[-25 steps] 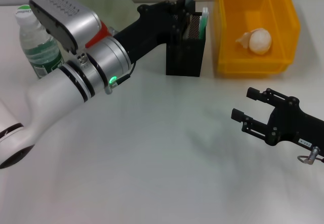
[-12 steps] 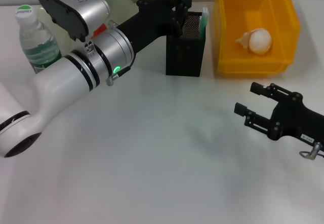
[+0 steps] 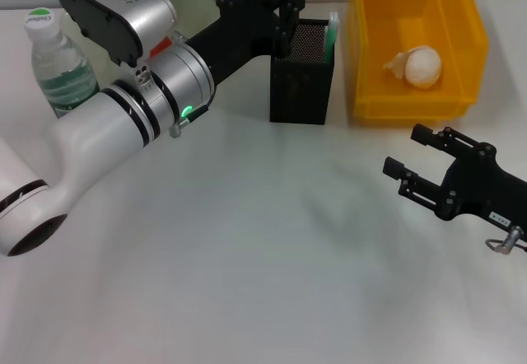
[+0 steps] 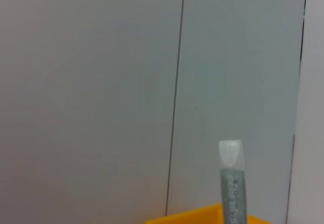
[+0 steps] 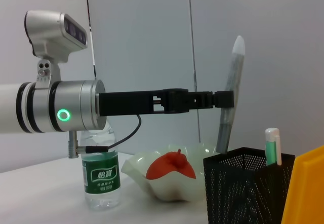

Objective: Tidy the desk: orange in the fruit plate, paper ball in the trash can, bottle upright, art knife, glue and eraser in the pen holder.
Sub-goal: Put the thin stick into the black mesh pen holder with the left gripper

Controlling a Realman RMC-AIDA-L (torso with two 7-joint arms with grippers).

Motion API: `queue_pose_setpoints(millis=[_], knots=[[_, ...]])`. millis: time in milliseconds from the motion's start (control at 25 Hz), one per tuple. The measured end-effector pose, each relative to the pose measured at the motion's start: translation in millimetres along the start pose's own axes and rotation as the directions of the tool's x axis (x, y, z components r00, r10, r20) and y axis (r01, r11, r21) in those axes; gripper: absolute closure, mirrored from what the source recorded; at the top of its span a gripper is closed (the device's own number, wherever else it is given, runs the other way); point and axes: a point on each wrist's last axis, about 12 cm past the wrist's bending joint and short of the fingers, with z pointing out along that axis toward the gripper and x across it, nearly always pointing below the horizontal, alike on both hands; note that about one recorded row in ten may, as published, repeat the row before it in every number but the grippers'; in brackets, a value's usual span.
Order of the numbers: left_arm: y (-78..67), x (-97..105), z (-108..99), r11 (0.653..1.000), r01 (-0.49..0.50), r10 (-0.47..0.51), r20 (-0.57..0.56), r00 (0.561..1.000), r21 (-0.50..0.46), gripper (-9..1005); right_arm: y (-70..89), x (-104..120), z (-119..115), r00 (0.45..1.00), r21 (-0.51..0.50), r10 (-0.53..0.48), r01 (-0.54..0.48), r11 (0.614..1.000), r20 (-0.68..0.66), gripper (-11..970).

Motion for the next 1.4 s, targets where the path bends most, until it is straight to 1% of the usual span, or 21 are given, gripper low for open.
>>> queue_pose_setpoints(millis=[1400], knots=[[-0.6, 1.5, -1.4, 1.0, 0.001, -0.001, -0.003, 1.0, 0.0, 861, 0.3, 0.3, 3.8, 1.0, -0.014, -0.005, 0.005, 1.0, -0.012, 271]])
